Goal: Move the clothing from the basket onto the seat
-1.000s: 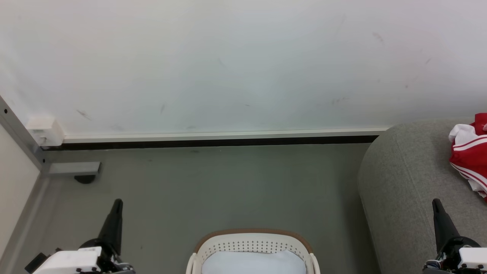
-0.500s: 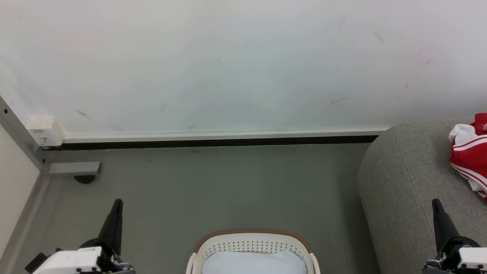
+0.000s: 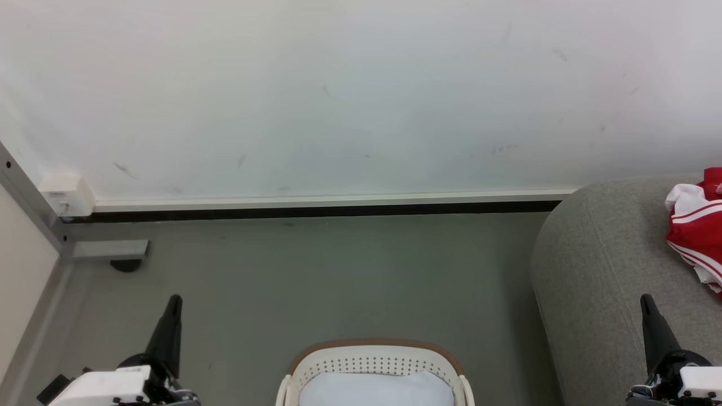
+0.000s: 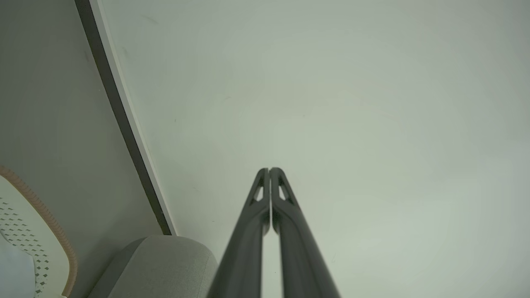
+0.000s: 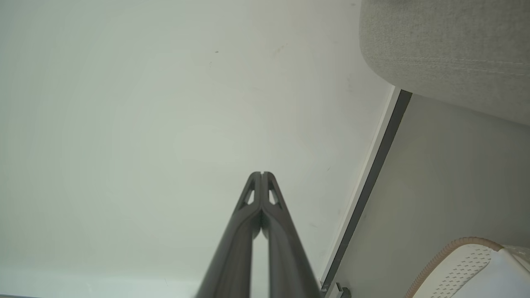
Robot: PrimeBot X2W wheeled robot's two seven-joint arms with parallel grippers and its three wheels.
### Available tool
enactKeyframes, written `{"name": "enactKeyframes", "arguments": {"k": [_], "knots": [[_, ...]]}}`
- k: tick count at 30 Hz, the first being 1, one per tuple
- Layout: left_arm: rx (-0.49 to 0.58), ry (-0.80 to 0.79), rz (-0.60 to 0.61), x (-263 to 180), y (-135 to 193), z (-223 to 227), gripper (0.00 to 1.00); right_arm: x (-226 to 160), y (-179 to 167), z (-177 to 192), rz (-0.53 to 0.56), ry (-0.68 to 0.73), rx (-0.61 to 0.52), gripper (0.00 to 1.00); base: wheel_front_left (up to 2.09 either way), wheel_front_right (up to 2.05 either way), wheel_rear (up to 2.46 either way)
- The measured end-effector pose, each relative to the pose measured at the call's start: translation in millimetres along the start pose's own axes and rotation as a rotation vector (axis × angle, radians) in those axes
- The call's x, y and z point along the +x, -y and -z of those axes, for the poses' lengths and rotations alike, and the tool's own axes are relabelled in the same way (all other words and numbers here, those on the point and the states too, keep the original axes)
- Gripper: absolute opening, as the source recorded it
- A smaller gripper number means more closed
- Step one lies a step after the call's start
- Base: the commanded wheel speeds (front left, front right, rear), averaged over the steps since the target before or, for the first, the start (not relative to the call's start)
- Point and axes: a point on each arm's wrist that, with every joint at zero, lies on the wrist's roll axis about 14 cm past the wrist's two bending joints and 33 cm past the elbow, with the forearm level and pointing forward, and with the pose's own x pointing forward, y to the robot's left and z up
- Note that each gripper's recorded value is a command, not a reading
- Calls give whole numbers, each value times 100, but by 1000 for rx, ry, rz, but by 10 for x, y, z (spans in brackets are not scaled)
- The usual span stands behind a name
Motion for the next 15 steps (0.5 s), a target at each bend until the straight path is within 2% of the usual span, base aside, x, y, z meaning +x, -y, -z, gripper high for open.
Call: {"name": "enactKeyframes", "arguments": {"k": [15], "knots": [[0, 0, 0, 0, 1, 0, 0, 1, -1, 6, 0, -1, 0, 0, 0, 0, 0]]}}
